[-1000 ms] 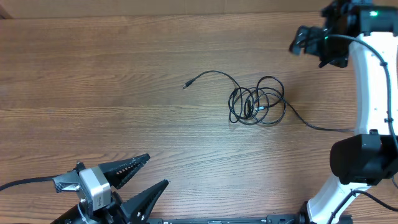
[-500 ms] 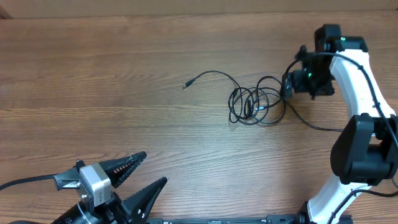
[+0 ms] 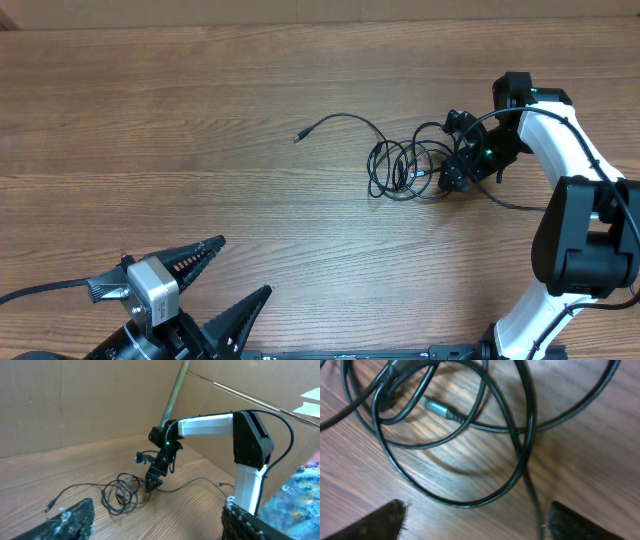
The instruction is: Untangle cables
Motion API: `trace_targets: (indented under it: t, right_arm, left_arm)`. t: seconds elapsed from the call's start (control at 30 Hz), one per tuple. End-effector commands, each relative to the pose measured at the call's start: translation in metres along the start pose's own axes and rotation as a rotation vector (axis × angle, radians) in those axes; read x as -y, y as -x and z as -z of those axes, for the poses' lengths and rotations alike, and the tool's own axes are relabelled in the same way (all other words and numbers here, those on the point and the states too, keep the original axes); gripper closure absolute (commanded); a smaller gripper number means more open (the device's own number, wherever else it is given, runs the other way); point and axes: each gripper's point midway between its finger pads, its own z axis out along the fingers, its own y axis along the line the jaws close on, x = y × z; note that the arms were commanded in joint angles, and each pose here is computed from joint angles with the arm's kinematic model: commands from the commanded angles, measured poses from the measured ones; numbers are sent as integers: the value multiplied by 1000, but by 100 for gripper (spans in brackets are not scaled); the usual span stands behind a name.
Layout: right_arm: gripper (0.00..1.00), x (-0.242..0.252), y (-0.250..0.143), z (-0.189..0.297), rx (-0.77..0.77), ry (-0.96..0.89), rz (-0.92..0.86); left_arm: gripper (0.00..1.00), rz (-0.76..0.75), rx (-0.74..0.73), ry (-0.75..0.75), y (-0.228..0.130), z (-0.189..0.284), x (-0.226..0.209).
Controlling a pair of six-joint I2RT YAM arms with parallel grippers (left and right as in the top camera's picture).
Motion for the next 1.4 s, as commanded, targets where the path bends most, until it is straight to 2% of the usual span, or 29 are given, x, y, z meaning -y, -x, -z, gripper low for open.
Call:
trace_targets:
  t: [0.0, 0.03, 0.1, 0.23, 0.4, 0.67, 0.83, 1.13, 1.23, 1.37]
  right_arm:
    - [22, 6, -1, 3, -4, -32, 145]
    - [27, 8, -2, 3, -9, -39, 180]
    - [27, 13, -4, 4, -14, -58, 213]
    - [20, 26, -3, 6, 4, -94, 202]
    - [18, 37, -12, 10, 14, -94, 237]
    - [16, 46, -7, 22, 204, -12, 204]
    - [15, 45, -4, 21, 238, 14, 195]
    - [22, 44, -14, -9, 213, 49, 182]
    - [36, 47, -13, -16, 224, 43, 186]
    - [36, 42, -4, -16, 254, 55, 201]
  left_arm:
    - [16, -21, 21, 8, 6, 4, 1]
    - [16, -21, 21, 8, 6, 4, 1]
    - [15, -20, 21, 8, 6, 4, 1]
    - [13, -20, 21, 8, 6, 4, 1]
    - [12, -17, 22, 8, 6, 4, 1]
    - [8, -17, 23, 11, 6, 4, 1]
    - [7, -17, 23, 11, 6, 4, 1]
    - [4, -17, 23, 11, 6, 4, 1]
    - [3, -17, 23, 11, 6, 4, 1]
    - [3, -17, 23, 11, 6, 4, 1]
